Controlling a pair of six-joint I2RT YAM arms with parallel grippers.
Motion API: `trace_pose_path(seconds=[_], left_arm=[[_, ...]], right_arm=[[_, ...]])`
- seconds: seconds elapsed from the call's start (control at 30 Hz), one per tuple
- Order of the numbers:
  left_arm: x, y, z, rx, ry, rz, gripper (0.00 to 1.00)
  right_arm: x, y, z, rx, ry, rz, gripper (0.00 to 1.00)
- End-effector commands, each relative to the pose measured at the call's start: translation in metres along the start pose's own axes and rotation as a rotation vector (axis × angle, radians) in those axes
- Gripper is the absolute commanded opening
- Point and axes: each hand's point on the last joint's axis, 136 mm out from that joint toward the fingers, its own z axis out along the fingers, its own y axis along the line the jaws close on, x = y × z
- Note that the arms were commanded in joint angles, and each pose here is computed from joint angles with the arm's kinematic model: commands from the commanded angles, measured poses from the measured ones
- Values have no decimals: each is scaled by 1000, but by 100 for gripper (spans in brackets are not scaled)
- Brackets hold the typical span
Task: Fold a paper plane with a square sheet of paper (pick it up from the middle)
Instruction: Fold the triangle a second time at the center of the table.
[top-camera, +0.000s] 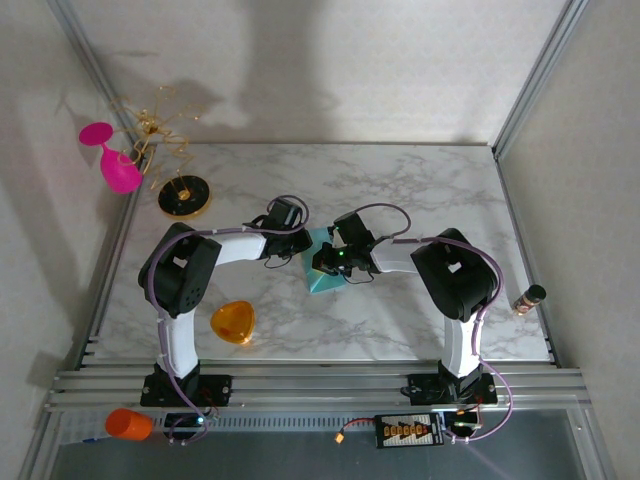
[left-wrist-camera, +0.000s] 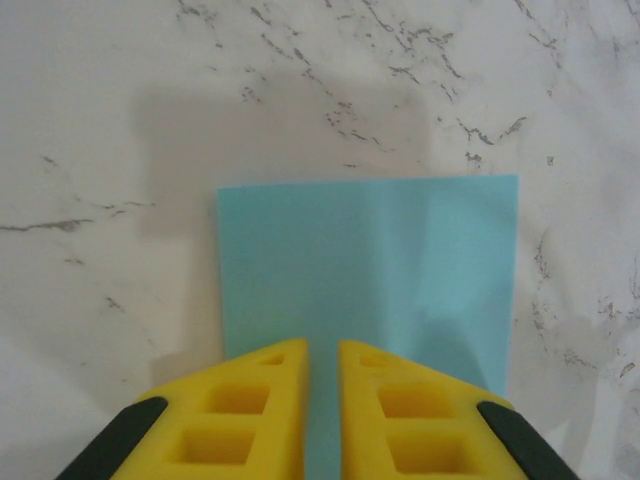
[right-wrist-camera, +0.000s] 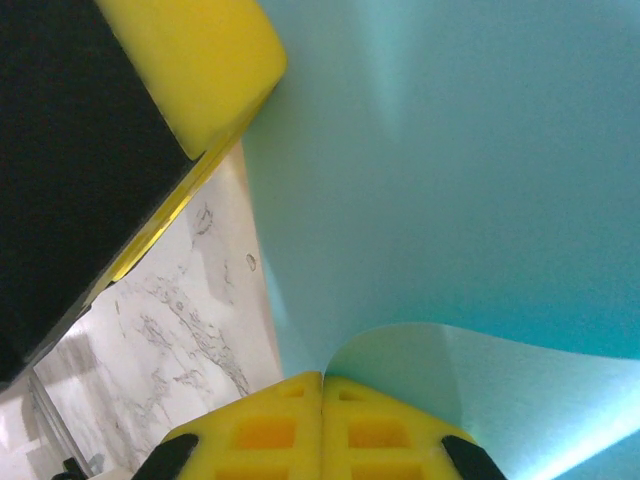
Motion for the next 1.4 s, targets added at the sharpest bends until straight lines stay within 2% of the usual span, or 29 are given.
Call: trace_pose_path(seconds=[0.0,0.57,0.77,0.9,1.07,1.23,1.37], left_arm=[[18,16,5,-46,57,0,16],[5,2,-7,-19,27,3,17],[-29,-5,-32,15,-60,-33,21],[-53,11,-46,21,-107,-89,24],[-65,36,-62,18,-140,-158,27],[-59,36,-73,54,-136,-180,29],[-44,28,-74,78,-107,-165,28]], right_arm=[[2,2,6,4,18,-13,0],[12,-19,11,65,45,19,0],[14,-25,11,88,49,31,16],[15,-27,11,93,50,35,26],[13,-28,10,98,41,33,39],[14,-31,10,109,44,29,40],[18,-37,12,132,54,33,32]])
